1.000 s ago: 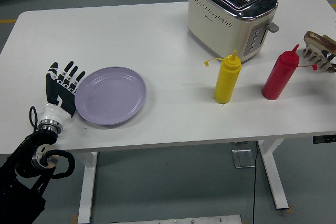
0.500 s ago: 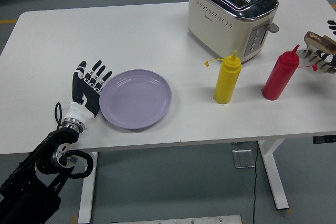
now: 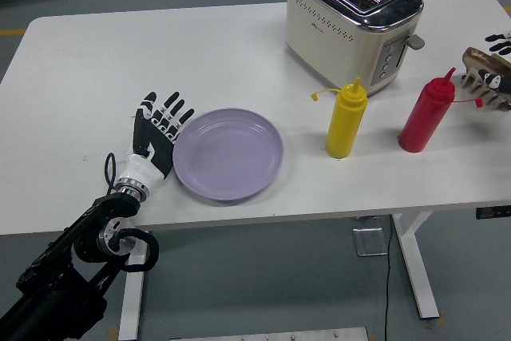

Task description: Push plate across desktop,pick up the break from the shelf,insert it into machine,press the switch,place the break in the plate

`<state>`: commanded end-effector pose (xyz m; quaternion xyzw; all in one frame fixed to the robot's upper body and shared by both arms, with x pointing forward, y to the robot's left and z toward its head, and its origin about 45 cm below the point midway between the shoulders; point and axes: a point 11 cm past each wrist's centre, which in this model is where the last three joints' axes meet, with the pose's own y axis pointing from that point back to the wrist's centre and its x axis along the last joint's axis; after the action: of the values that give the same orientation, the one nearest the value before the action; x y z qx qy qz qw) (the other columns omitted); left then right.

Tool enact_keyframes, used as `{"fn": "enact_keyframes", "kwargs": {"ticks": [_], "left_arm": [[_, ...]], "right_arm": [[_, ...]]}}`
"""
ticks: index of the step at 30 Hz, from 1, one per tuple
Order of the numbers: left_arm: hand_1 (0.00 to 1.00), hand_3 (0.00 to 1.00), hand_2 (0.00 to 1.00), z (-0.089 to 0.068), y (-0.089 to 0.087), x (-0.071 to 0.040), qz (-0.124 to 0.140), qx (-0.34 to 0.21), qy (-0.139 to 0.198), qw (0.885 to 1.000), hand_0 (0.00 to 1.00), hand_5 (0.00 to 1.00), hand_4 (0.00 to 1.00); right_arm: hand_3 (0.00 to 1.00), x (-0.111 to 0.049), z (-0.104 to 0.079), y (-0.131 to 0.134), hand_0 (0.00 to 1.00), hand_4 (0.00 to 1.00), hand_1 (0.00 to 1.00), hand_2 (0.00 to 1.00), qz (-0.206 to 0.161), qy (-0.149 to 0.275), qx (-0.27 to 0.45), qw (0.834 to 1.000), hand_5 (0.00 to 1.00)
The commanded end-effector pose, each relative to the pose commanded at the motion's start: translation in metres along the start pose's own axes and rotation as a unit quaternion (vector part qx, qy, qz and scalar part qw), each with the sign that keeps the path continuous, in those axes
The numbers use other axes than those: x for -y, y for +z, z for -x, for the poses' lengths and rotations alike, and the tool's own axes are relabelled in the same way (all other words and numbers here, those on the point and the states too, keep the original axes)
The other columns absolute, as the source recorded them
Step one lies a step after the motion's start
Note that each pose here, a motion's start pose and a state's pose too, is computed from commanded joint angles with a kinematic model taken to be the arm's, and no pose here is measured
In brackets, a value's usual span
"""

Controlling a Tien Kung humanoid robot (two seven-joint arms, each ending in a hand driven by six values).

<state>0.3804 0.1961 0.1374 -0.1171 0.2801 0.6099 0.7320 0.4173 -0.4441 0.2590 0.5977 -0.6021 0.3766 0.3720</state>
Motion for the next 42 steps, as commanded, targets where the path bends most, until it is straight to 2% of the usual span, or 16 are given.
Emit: {"fn": "enact_keyframes", "kwargs": {"ticks": [3,4,9,10,15,16,22,23,25,28,29,33,34,40,41,42], "left_arm": [[0.907,0.908,0.981,0.002,0.000,0.001,0.000,0.000,-0.002,1.000,0.860,0.998,0.640],[0.906,0.908,0.981,0.002,0.000,0.001,-0.001,0.001,-0.003,1.000,0.862,0.998,0.639],[0.906,0.908,0.981,0.006,-0.001,0.002,-0.003,0.001,-0.008,1.000,0.862,0.998,0.639],[0.906,0.908,0.981,0.008,-0.002,0.002,-0.004,0.001,-0.010,1.000,0.861,0.998,0.640],[0.906,0.908,0.981,0.014,-0.002,0.004,-0.006,0.000,-0.020,1.000,0.861,0.998,0.640],[0.906,0.908,0.981,0.015,-0.002,0.004,-0.005,0.000,-0.022,1.000,0.861,0.998,0.640],[0.905,0.908,0.981,0.021,0.005,0.005,0.003,-0.001,-0.032,0.999,0.861,0.998,0.640],[0.905,0.907,0.981,0.022,0.006,0.005,0.006,-0.002,-0.033,0.999,0.860,0.998,0.640],[0.905,0.907,0.981,0.023,0.009,0.005,0.009,-0.002,-0.034,0.999,0.860,0.998,0.640],[0.905,0.907,0.981,0.024,0.022,0.005,0.028,-0.005,-0.035,0.999,0.860,0.998,0.640],[0.905,0.899,0.976,0.024,0.027,0.005,0.035,-0.007,-0.035,0.999,0.856,0.998,0.641],[0.905,0.899,0.976,0.022,0.050,0.003,0.069,-0.013,-0.033,0.997,0.856,0.998,0.641],[0.896,0.886,0.969,0.022,0.057,0.002,0.079,-0.015,-0.033,0.996,0.850,0.998,0.641],[0.896,0.886,0.969,0.011,0.090,-0.009,0.126,-0.026,-0.022,0.991,0.850,0.998,0.641],[0.890,0.870,0.966,0.007,0.095,-0.012,0.133,-0.030,-0.018,0.990,0.847,0.998,0.642],[0.890,0.870,0.966,0.004,0.100,-0.015,0.140,-0.033,-0.015,0.989,0.847,0.998,0.642]], "right_arm": [[0.700,0.003,-0.001,0.000,0.615,0.692,0.626,0.617,0.001,-0.002,-0.029,1.000,0.136],[0.678,0.004,-0.001,-0.001,0.535,0.682,0.573,0.574,0.001,-0.003,-0.036,0.999,0.129],[0.678,0.008,-0.002,0.000,0.535,0.682,0.573,0.574,0.004,-0.004,-0.072,0.997,0.129],[0.626,0.009,-0.002,0.000,0.443,0.667,0.515,0.523,0.005,-0.004,-0.077,0.997,0.118],[0.626,0.011,-0.002,0.002,0.443,0.667,0.515,0.523,0.011,-0.002,-0.098,0.995,0.118],[0.582,0.011,-0.002,0.002,0.363,0.643,0.453,0.496,0.012,-0.002,-0.101,0.995,0.105],[0.582,0.012,-0.002,0.004,0.363,0.643,0.453,0.496,0.017,0.000,-0.120,0.993,0.105],[0.549,0.013,-0.002,0.004,0.328,0.625,0.420,0.479,0.018,0.001,-0.122,0.992,0.097],[0.549,0.013,-0.002,0.004,0.328,0.625,0.420,0.479,0.018,0.001,-0.125,0.992,0.097],[0.549,0.013,-0.003,0.004,0.328,0.625,0.420,0.479,0.016,0.007,-0.129,0.991,0.097],[0.518,0.013,-0.004,0.004,0.273,0.577,0.390,0.462,0.015,0.010,-0.129,0.991,0.072],[0.518,0.013,-0.009,0.000,0.273,0.577,0.390,0.462,0.006,0.028,-0.125,0.992,0.072],[0.510,0.013,-0.012,-0.002,0.239,0.478,0.372,0.448,0.001,0.037,-0.123,0.992,0.040],[0.510,0.012,-0.030,-0.018,0.239,0.478,0.372,0.448,-0.037,0.084,-0.112,0.989,0.040],[0.504,0.012,-0.034,-0.021,0.246,0.347,0.364,0.444,-0.045,0.093,-0.111,0.988,0.015],[0.504,0.012,-0.037,-0.024,0.246,0.347,0.364,0.444,-0.052,0.102,-0.111,0.987,0.015]]}}
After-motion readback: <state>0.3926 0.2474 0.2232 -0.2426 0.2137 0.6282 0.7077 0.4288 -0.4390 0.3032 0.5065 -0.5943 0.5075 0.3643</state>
